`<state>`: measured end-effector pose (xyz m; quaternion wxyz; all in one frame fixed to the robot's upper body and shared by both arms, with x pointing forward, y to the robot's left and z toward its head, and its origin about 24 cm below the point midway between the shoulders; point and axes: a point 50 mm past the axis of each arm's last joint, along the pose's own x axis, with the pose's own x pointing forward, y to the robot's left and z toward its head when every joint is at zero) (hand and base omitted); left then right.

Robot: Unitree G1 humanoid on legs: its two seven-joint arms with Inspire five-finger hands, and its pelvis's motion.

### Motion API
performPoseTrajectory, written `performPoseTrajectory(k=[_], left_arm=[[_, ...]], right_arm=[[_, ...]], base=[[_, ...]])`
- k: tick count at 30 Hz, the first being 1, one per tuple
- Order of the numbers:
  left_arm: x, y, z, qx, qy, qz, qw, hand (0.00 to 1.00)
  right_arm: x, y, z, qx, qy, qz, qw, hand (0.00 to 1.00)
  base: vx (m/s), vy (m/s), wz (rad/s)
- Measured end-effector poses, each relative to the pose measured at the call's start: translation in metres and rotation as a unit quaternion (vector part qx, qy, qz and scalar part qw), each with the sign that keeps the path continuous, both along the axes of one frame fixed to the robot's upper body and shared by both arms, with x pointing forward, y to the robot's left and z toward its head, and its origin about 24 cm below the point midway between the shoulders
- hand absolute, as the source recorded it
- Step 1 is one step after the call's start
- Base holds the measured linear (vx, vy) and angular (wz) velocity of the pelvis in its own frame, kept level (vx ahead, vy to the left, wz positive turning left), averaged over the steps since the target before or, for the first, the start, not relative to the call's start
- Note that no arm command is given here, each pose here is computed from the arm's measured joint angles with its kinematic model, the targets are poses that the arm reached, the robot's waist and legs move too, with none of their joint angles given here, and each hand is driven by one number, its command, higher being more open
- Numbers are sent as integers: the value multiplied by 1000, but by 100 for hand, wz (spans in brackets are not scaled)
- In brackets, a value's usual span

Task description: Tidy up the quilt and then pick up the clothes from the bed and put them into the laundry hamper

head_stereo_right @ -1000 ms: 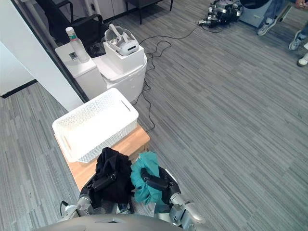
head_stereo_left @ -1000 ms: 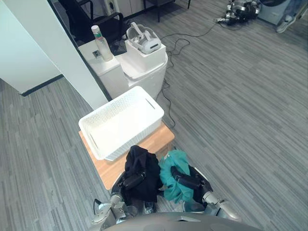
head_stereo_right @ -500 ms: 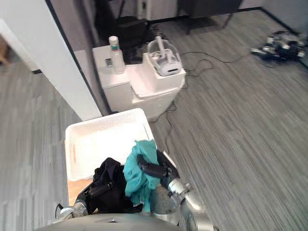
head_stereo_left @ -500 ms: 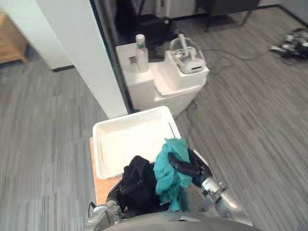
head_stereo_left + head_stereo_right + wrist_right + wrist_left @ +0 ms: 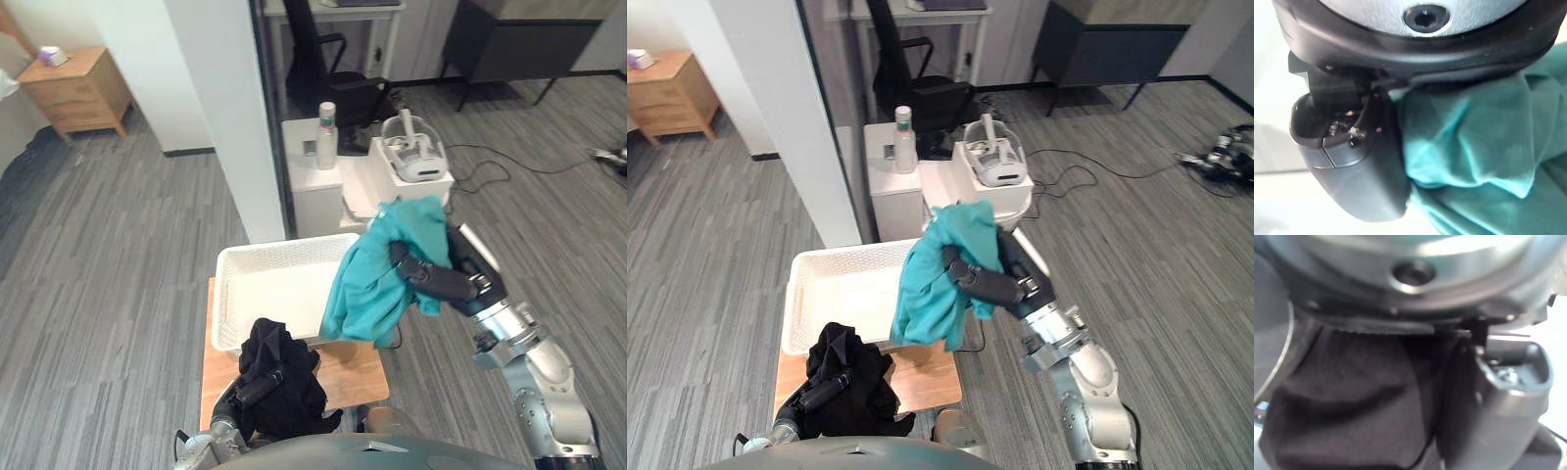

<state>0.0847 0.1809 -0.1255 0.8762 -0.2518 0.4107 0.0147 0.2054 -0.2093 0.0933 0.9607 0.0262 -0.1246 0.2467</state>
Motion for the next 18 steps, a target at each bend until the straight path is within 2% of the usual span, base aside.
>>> performPoseTrajectory(k=[6, 9, 13, 18], left_arm=[[-5, 4, -11, -20, 40, 40, 998, 0], [-7, 11, -14, -22, 55, 64, 996, 0], [-12, 26, -19, -13, 71, 105, 992, 0], [-27, 44, -19, 3, 84, 152, 985, 0]], right_arm=[[33, 27, 27, -59, -47, 48, 996, 0], [51, 37, 31, -67, -37, 61, 995, 0], [79, 37, 15, -63, 37, 24, 997, 0], [84, 29, -12, -64, 109, -9, 992, 0]], base=[[12, 15, 25], [-17, 7, 2], [-50, 13, 3], [-30, 5, 20]])
